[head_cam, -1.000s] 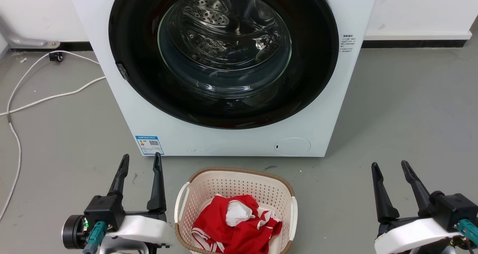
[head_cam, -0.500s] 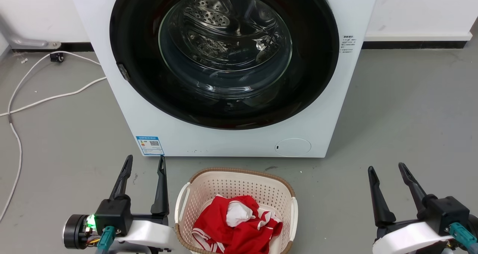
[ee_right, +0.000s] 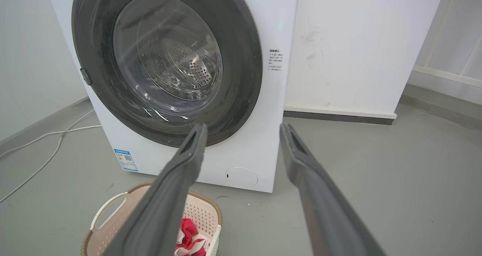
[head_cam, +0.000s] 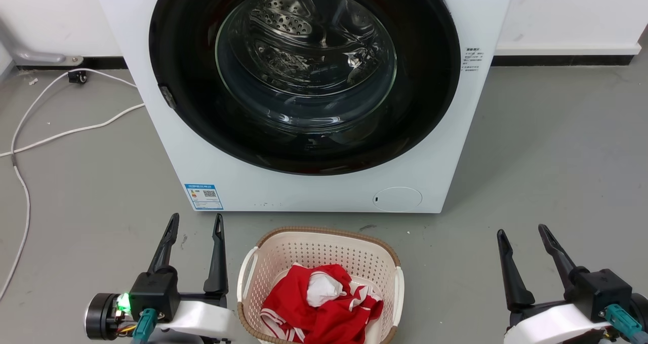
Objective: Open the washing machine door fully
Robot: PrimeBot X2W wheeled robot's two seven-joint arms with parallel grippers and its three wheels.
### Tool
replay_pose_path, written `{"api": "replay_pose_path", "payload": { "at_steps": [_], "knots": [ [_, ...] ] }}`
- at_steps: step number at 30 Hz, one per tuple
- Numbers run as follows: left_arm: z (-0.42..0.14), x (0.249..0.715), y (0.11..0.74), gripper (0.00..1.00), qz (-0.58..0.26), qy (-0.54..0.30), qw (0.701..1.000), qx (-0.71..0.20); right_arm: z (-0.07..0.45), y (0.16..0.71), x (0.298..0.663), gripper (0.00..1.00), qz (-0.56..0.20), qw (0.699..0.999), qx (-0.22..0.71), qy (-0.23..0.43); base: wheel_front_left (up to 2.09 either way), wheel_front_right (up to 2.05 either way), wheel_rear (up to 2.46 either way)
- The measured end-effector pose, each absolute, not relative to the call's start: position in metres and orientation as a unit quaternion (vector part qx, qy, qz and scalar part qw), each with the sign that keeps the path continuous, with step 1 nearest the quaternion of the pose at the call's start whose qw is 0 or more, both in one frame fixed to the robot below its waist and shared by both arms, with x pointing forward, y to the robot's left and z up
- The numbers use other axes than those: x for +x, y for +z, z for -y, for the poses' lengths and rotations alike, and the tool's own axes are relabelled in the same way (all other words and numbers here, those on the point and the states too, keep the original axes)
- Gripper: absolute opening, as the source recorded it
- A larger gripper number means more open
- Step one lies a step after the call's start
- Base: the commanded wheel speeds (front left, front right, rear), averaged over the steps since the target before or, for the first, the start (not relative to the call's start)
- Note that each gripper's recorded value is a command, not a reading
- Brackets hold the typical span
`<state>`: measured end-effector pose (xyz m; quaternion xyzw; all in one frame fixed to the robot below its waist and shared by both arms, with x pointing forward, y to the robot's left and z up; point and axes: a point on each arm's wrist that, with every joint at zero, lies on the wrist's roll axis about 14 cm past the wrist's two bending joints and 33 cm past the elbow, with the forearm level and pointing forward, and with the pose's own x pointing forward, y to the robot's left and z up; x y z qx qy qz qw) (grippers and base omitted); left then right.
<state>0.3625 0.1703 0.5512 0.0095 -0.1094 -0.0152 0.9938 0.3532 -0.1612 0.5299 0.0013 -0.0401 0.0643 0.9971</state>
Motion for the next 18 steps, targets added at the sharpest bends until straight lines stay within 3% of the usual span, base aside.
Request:
{"api": "replay_pose_path", "payload": {
  "at_steps": [9,10,11,18],
  "knots": [
    [-0.170,0.363,0.549,1.00,0.106,-0.015,0.994,0.001,0.162,0.529,0.353,1.00,0.040,0.997,0.009,0.063,0.00,0.00,0.00],
    [-0.170,0.363,0.549,1.00,0.106,-0.015,0.994,0.001,0.163,0.529,0.353,0.36,0.040,0.997,0.014,0.062,0.00,0.00,0.00],
    [-0.170,0.363,0.549,1.00,0.106,-0.016,0.994,0.000,0.162,0.528,0.353,0.02,0.039,0.997,0.017,0.062,0.00,0.00,0.00],
    [-0.171,0.364,0.547,1.00,0.103,-0.013,0.995,-0.003,0.165,0.540,0.355,0.00,0.071,0.991,0.097,0.055,0.00,0.00,0.00]
  ]
}}
